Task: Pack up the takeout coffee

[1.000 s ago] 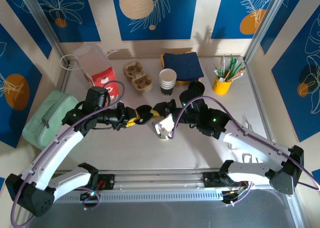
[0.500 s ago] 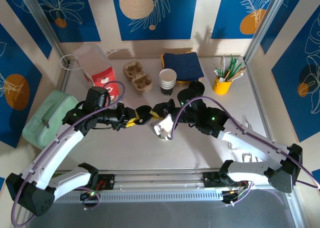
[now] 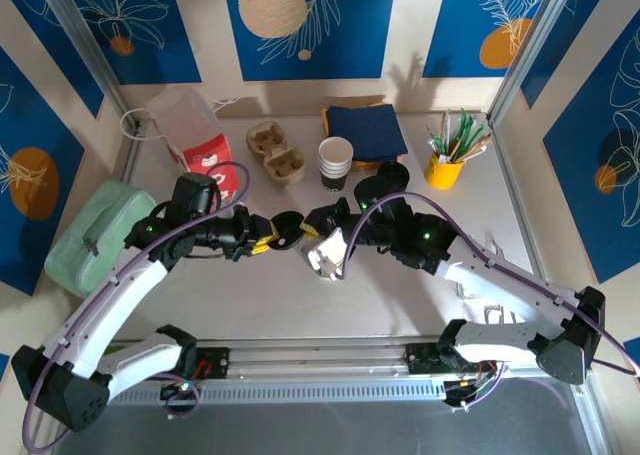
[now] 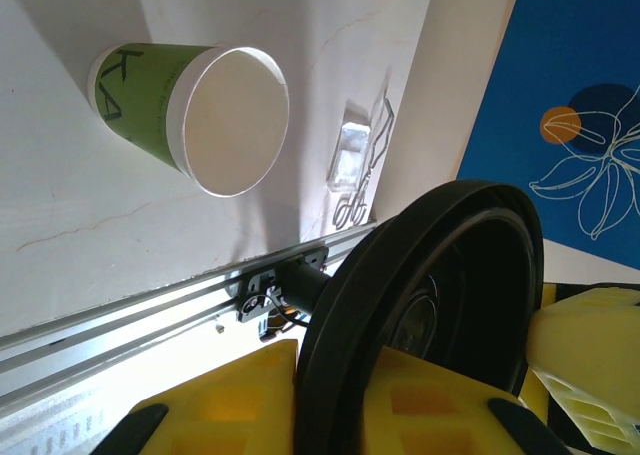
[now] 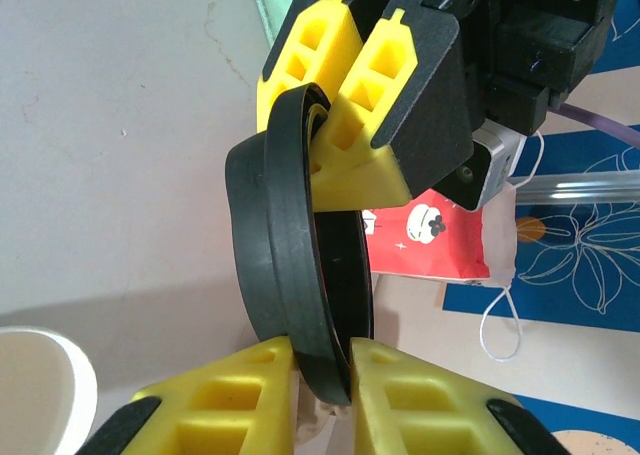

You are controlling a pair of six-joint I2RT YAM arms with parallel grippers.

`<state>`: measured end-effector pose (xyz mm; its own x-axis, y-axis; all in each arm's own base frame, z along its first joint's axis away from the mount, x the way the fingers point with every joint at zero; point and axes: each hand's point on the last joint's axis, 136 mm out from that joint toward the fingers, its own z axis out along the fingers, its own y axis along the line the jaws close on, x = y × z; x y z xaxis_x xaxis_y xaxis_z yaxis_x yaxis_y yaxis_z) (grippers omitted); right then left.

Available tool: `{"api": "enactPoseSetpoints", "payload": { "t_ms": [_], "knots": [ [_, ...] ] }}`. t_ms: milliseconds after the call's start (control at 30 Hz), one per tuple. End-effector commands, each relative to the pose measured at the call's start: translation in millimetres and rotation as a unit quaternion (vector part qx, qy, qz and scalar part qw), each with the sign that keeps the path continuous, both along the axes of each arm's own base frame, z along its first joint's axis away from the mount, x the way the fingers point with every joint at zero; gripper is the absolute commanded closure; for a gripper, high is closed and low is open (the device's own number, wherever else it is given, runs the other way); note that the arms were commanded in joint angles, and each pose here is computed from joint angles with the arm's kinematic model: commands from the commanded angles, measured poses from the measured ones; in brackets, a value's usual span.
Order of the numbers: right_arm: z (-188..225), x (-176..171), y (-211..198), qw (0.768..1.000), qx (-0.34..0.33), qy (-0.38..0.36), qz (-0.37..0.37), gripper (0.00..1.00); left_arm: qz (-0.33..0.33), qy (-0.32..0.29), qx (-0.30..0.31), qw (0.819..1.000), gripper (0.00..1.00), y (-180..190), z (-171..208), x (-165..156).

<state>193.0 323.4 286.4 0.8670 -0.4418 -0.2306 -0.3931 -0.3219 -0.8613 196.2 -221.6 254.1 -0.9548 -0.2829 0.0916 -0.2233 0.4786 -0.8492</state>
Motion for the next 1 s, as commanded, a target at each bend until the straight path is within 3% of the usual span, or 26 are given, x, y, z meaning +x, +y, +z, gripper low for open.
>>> {"api": "enactPoseSetpoints", "payload": {
  "t_ms": [0, 133, 333, 533, 833, 967],
  "knots": [
    [-2.0, -7.4, 3.3, 1.000, -0.004, 0.005, 0.015, 0.82, -0.013, -0.014, -0.015, 1.000, 0.82, -2.3, 7.8, -0.9],
    [-4.7, -9.5, 2.7, 1.000, -0.005, 0.004, 0.017, 0.84, -0.008, -0.021, -0.026, 0.999, 0.81, -4.0, 13.7, 2.0],
    [-6.9, -13.7, -0.8, 1.000, -0.004, 0.012, 0.013, 0.88, -0.004, -0.035, -0.040, 0.999, 0.72, -5.9, 24.8, 5.6],
    [-3.1, -28.9, -5.8, 0.999, 0.009, 0.047, 0.017, 0.97, 0.018, -0.074, -0.026, 0.997, 0.51, 3.1, 37.6, 11.5],
    [-8.7, -42.3, -13.8, 0.996, 0.004, 0.086, -0.017, 0.98, 0.058, -0.125, 0.084, 0.987, 0.37, 41.6, 44.7, 14.3],
    [7.4, -46.5, -14.0, 0.979, 0.047, 0.188, -0.069, 1.00, 0.089, -0.171, 0.152, 0.969, 0.36, 69.1, 55.3, 15.4]
  ]
}}
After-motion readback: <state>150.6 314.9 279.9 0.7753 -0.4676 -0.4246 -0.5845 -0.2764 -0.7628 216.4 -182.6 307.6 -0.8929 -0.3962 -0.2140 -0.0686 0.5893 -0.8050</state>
